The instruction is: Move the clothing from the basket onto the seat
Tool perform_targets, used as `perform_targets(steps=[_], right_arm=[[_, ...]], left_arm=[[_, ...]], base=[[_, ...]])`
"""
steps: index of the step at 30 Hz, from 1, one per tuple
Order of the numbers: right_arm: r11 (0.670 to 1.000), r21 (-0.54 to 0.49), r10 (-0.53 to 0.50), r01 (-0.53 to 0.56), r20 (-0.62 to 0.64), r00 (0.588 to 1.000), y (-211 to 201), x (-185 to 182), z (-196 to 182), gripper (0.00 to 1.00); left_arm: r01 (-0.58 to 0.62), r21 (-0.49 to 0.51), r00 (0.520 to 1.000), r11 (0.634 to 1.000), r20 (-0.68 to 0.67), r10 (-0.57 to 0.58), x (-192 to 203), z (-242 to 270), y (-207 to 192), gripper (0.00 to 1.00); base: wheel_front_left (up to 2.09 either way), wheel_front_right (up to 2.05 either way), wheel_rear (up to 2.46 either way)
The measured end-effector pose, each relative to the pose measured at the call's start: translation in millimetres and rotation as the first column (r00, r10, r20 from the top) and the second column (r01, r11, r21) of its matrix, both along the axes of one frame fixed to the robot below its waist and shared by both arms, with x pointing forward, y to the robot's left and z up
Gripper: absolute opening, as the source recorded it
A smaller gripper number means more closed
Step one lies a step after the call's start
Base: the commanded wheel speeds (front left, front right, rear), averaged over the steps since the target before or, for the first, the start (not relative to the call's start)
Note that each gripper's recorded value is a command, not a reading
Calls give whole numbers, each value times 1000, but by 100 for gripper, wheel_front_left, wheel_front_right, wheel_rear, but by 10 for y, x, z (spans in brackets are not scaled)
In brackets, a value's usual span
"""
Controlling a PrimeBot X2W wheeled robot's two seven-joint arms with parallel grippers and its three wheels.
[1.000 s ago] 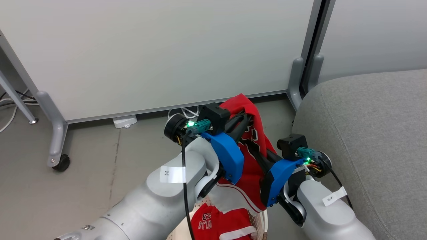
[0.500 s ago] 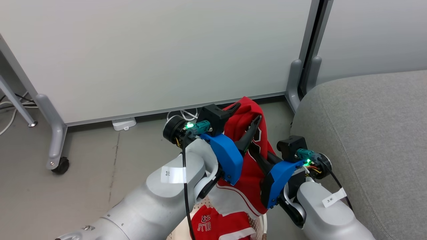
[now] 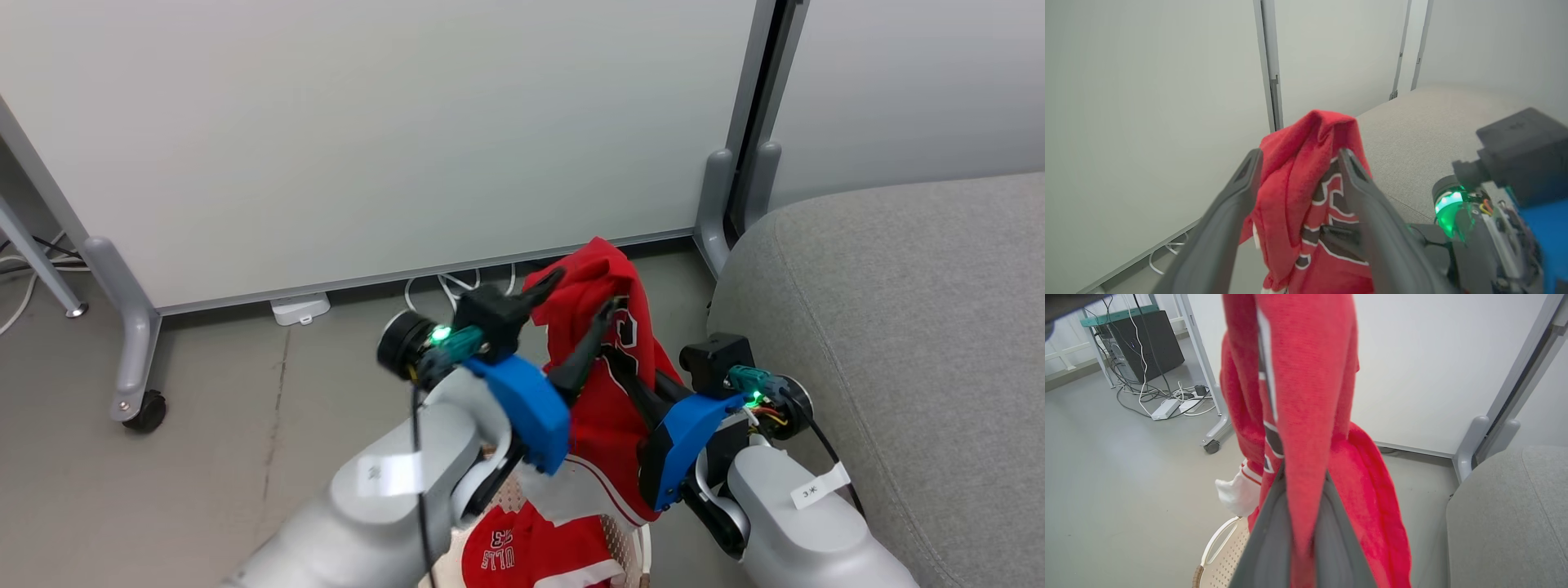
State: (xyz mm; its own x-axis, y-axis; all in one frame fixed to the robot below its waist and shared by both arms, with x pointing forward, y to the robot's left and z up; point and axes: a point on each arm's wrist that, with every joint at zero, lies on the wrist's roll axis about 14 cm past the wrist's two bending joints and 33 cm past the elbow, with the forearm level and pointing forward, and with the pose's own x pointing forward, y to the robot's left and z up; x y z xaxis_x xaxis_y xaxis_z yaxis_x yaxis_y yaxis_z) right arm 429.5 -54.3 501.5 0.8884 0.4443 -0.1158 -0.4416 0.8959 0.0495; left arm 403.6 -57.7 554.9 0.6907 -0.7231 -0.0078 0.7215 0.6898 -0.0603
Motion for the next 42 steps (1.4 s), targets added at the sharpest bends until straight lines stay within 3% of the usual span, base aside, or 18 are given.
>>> perform_targets(steps=[14,25,35,42], right_arm=[[1000,10,-22,22,7,1000,-57,83,-6,0],[999,4,-39,39,10,999,-128,124,-31,0],[998,12,-58,58,13,998,-194,135,-18,0],[993,11,-122,121,14,992,-457,82,-15,0]], left_arm=[[-134,-90,991,987,-29,132,-289,-384,643,100],[-226,-60,973,972,-58,223,-452,-676,1007,100],[-242,-71,969,968,-65,237,-458,-700,1010,100],[-178,-76,983,981,-70,173,-397,-708,789,100]], base=[[0,0,0],[0,0,0],[0,0,0],[0,0,0]])
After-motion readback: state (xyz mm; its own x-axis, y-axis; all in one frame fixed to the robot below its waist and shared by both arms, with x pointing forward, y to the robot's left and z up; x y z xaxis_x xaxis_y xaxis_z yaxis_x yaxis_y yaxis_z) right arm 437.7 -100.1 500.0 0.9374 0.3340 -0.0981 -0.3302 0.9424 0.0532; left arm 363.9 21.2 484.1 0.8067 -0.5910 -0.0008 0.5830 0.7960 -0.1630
